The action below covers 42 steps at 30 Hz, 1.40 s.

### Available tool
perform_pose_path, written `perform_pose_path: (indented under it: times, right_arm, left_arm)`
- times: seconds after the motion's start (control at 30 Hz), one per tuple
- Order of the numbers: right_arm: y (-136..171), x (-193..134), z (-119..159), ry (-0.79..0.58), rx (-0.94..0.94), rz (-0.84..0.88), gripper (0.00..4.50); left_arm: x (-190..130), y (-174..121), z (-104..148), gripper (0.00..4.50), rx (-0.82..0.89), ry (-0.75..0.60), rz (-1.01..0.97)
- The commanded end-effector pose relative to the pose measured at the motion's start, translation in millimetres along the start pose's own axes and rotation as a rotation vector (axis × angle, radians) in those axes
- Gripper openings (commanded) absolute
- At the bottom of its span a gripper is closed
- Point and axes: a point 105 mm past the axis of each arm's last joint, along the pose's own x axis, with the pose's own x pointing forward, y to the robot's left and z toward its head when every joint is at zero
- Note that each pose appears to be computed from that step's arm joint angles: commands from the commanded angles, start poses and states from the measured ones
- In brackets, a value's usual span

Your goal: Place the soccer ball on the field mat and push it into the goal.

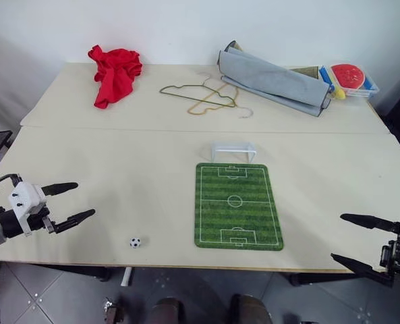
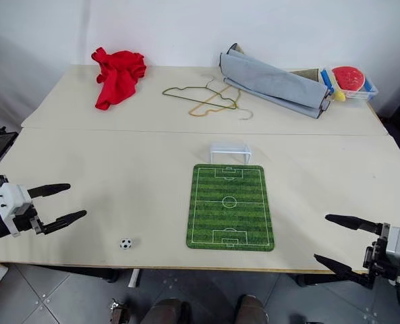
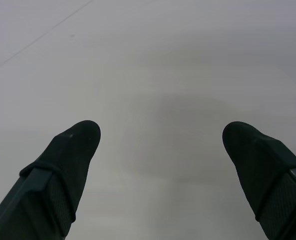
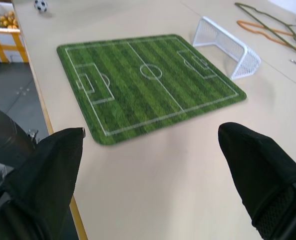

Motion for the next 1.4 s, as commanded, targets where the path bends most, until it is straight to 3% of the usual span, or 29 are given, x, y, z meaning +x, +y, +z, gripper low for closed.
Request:
perform_pose_path:
  times: [0.03, 0.27, 0.37, 0.57, 0.73, 0.83, 1.13, 1.23, 1.4]
  right_arm:
    - [4.4, 12.0, 8.8, -0.052, -0.012, 0.075, 4.5]
    - [29.8, 58.1, 44.9, -0.299, 0.024, 0.26, 4.5]
    - [35.3, 70.6, 65.8, -0.445, -0.031, 0.292, 4.5]
    - [51.9, 77.2, 79.3, -0.623, -0.029, 0.373, 4.5]
    - [47.2, 82.1, 65.9, -0.54, -0.017, 0.362, 4.5]
    - [44.0, 79.3, 57.5, -0.489, -0.004, 0.363, 4.5]
    - [33.2, 59.4, 38.4, -0.399, 0.005, 0.274, 4.5]
    - [30.5, 51.2, 32.8, -0.371, 0.007, 0.227, 4.5]
    - [29.2, 49.2, 30.9, -0.356, 0.007, 0.201, 4.5]
  left_arm:
    - [-9.1, -6.6, -1.9, 4.49, 0.008, 0.021, -0.03]
    - [-35.6, -22.6, -14.0, 4.49, -0.107, -0.009, -0.116]
    - [-32.3, -40.4, -12.7, 4.49, -0.118, -0.012, -0.219]
    - [-12.9, -65.4, 2.0, 4.49, -0.099, -0.086, -0.316]
    - [18.7, -98.1, 20.2, 4.49, -0.104, -0.173, -0.419]
    - [30.8, -109.6, 15.5, 4.49, -0.114, -0.158, -0.444]
    - [61.5, -115.0, 14.6, 4.49, -0.114, -0.162, -0.445]
    - [62.6, -116.2, 7.7, 3.9, -0.156, -0.138, -0.462]
    - [61.1, -117.1, -1.0, 2.38, -0.168, -0.11, -0.478]
